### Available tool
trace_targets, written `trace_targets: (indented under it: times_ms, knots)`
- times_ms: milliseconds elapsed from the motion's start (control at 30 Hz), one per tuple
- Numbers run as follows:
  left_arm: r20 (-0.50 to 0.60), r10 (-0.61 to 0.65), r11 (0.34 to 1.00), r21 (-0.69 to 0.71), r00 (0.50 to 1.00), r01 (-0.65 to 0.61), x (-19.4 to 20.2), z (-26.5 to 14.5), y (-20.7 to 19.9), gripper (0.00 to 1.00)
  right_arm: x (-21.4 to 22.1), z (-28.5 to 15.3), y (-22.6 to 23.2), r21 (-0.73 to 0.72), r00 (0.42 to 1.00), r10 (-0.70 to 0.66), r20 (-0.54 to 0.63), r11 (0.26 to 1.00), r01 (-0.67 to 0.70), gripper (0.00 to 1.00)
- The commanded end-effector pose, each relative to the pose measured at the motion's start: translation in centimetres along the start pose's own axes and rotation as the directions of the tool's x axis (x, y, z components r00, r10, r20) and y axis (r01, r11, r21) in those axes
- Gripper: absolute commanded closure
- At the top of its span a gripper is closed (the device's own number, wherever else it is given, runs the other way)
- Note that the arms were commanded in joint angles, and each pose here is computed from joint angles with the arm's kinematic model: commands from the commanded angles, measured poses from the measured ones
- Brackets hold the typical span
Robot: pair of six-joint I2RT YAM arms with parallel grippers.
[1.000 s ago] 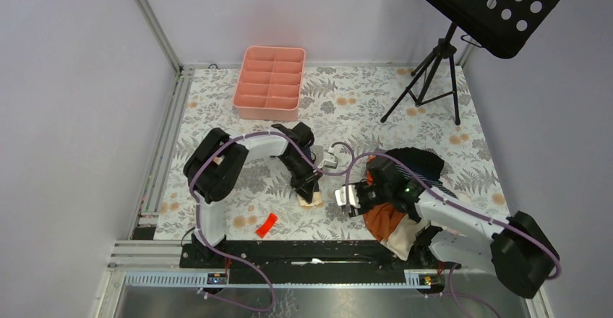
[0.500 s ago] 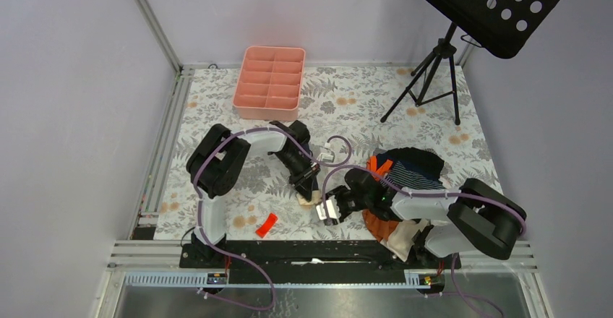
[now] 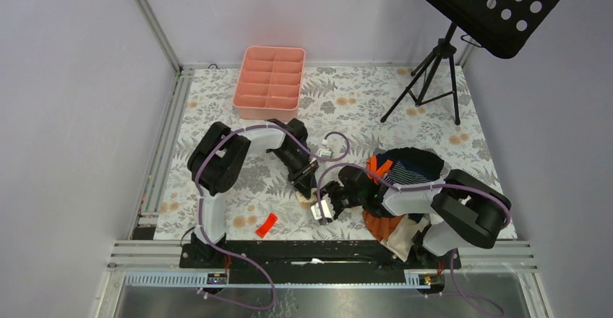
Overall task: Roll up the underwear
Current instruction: Roll the underwear to the center of the board.
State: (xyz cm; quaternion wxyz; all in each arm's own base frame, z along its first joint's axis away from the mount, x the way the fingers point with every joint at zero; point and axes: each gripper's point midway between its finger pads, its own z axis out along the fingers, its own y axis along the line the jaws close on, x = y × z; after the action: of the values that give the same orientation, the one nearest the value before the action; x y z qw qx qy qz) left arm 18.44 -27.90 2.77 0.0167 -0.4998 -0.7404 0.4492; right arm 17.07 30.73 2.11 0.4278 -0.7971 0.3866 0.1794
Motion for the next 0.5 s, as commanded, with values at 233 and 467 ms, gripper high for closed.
trace_targets:
  times_ms: [233, 467]
  knots:
    - [0.006, 0.079, 0.994, -0.079, 0.997, -0.079, -1.2, -0.3, 2.7, 0.86, 2.1, 1.2, 1.0, -0.074, 0.994, -0.083, -0.078, 0.994, 0.078, 0.72]
    - [0.03, 0.076, 0.992, -0.107, 0.997, -0.073, -2.0, -3.0, 2.4, 0.76, 2.8, 1.3, 1.7, -0.12, 0.99, -0.032, -0.134, 0.993, 0.016, 0.95]
